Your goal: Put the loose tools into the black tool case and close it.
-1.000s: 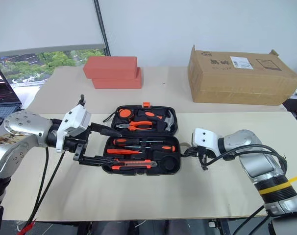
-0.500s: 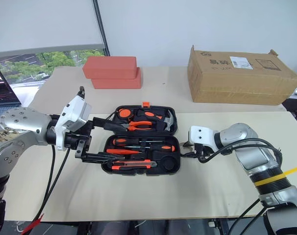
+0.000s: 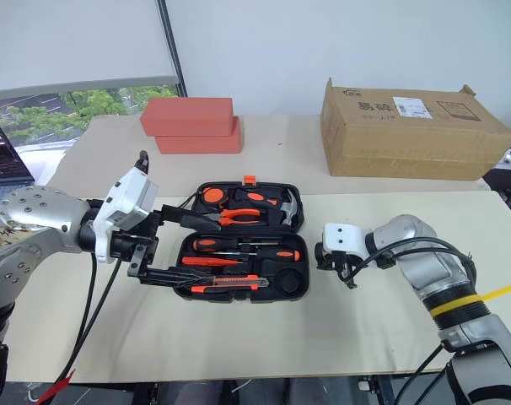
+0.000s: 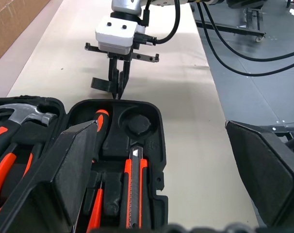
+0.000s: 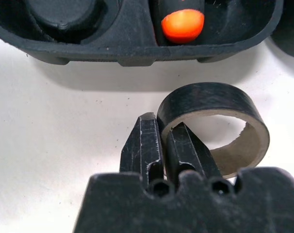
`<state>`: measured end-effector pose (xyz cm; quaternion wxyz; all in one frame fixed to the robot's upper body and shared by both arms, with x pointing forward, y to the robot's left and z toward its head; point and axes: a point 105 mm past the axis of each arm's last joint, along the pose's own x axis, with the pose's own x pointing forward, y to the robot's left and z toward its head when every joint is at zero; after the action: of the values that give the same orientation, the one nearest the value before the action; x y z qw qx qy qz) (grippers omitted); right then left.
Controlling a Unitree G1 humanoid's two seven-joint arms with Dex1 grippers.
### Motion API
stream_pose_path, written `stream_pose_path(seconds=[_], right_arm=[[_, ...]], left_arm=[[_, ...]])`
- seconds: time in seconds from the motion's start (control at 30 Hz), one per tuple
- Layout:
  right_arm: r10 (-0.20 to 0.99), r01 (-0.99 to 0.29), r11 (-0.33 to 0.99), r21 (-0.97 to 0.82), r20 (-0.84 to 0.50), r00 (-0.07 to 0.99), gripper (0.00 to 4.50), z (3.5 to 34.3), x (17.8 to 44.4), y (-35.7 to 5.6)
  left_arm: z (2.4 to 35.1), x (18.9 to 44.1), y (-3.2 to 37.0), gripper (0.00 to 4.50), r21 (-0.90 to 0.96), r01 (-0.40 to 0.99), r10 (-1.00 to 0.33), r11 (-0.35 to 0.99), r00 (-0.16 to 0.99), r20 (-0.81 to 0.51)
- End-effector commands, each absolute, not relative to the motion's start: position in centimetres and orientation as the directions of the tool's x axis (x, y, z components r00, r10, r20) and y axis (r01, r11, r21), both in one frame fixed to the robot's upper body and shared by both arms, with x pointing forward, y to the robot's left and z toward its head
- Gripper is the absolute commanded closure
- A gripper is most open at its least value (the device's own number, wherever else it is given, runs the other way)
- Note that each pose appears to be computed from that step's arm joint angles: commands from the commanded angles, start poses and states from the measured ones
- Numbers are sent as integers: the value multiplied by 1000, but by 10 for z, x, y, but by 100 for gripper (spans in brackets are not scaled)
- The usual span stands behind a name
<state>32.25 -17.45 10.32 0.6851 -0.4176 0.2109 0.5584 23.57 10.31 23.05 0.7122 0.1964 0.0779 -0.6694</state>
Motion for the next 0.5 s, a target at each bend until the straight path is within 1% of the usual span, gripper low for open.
stream_pose_path(seconds=[0.03,0.1,0.17,0.23,0.33,0.43,0.5], right_arm=[[597,-915,19,-402,-730,333,445,131,322,-179],[612,-909,-2,-417,-719,329,445,143,318,-174],[648,-903,-61,-424,-705,287,445,157,307,-156],[664,-900,-137,-414,-712,226,445,162,292,-136],[680,-889,-212,-407,-715,165,445,162,276,-113],[657,-898,-249,-363,-745,119,445,155,264,-108],[642,-903,-257,-344,-759,106,445,150,261,-108]], left_arm=[[235,233,103,0,211,978,-920,4,86,-383],[234,233,104,0,208,978,-919,2,84,-386],[233,232,104,0,205,979,-918,-3,78,-389],[232,232,104,0,205,979,-918,-9,74,-391],[232,233,104,0,208,978,-918,-12,72,-391],[231,233,105,0,211,977,-917,-14,72,-393],[230,232,106,0,210,978,-917,-15,71,-393]])
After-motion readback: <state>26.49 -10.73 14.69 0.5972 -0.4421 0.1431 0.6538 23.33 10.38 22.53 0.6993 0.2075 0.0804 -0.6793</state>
